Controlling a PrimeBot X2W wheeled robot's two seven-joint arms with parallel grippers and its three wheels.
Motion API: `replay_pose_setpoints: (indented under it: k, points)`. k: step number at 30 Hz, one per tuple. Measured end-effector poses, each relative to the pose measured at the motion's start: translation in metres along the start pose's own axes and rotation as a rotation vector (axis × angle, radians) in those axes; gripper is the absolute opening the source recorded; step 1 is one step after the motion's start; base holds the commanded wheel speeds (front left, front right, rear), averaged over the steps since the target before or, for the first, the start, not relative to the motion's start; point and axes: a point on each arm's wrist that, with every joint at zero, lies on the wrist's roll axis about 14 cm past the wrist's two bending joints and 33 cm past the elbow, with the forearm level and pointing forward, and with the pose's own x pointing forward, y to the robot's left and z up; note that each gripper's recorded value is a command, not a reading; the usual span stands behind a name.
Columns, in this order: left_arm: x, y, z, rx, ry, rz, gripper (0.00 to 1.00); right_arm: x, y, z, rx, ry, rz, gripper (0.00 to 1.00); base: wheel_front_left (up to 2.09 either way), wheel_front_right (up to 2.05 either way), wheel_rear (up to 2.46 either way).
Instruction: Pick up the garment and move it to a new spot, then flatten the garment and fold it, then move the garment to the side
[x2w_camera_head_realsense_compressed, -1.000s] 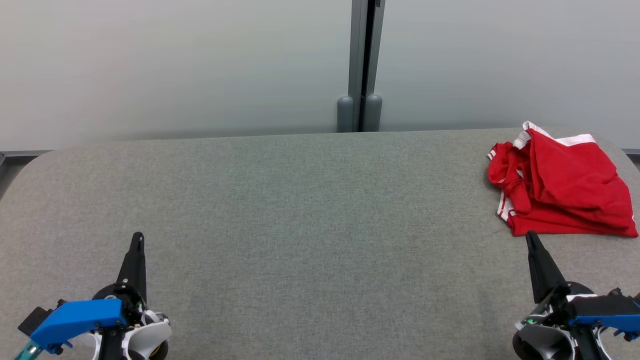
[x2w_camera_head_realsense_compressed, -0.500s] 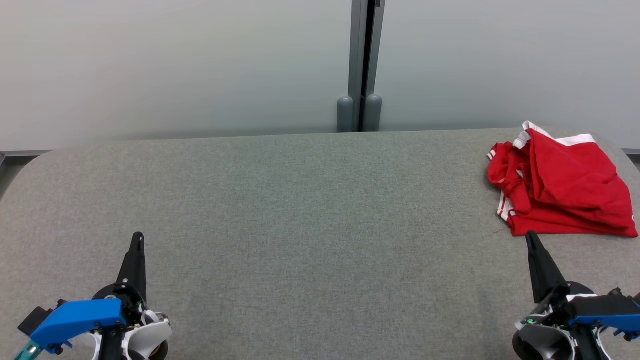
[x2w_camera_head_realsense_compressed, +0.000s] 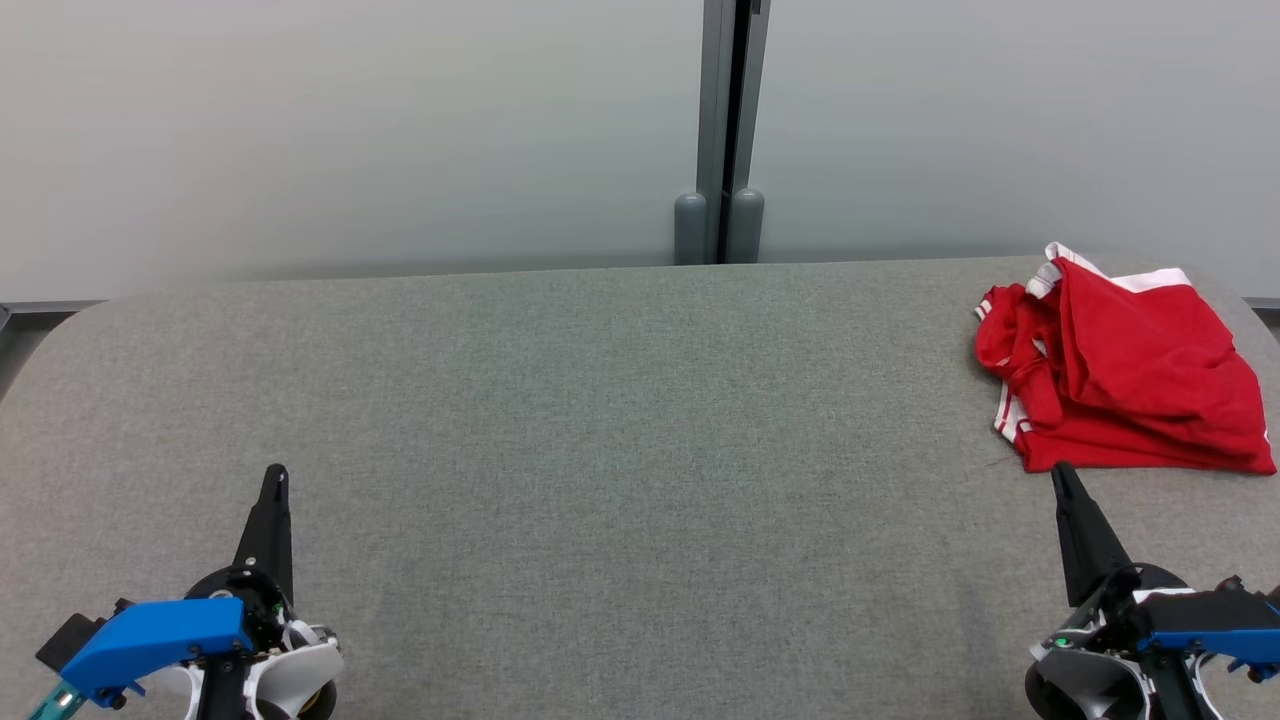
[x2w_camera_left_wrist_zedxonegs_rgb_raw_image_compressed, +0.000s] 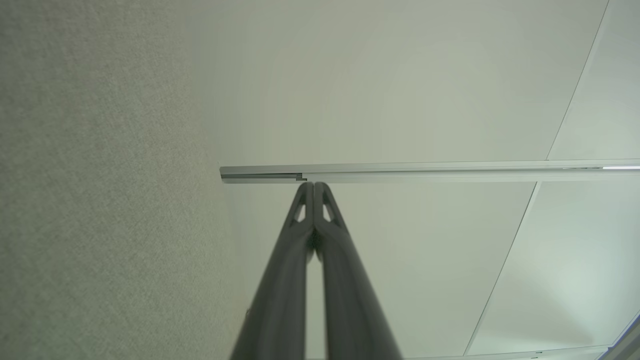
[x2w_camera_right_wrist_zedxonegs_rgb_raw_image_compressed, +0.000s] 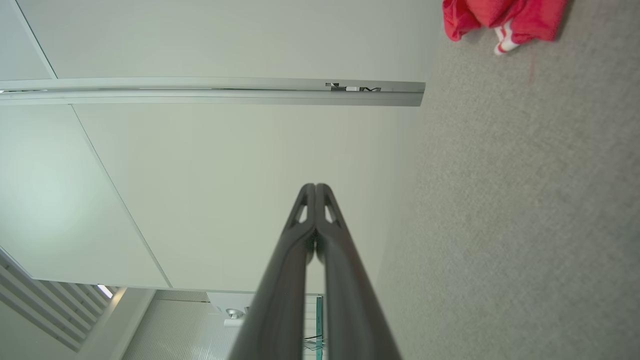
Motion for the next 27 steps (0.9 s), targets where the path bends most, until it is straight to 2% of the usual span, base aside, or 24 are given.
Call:
replay_pose_setpoints:
  k: [27]
  points:
    - [0.0,-0.0001,0.0,0.0,0.0,0.0,0.0,0.0,0.0,0.0,0.0,0.0,0.0,0.0,0.0,0.0,0.0]
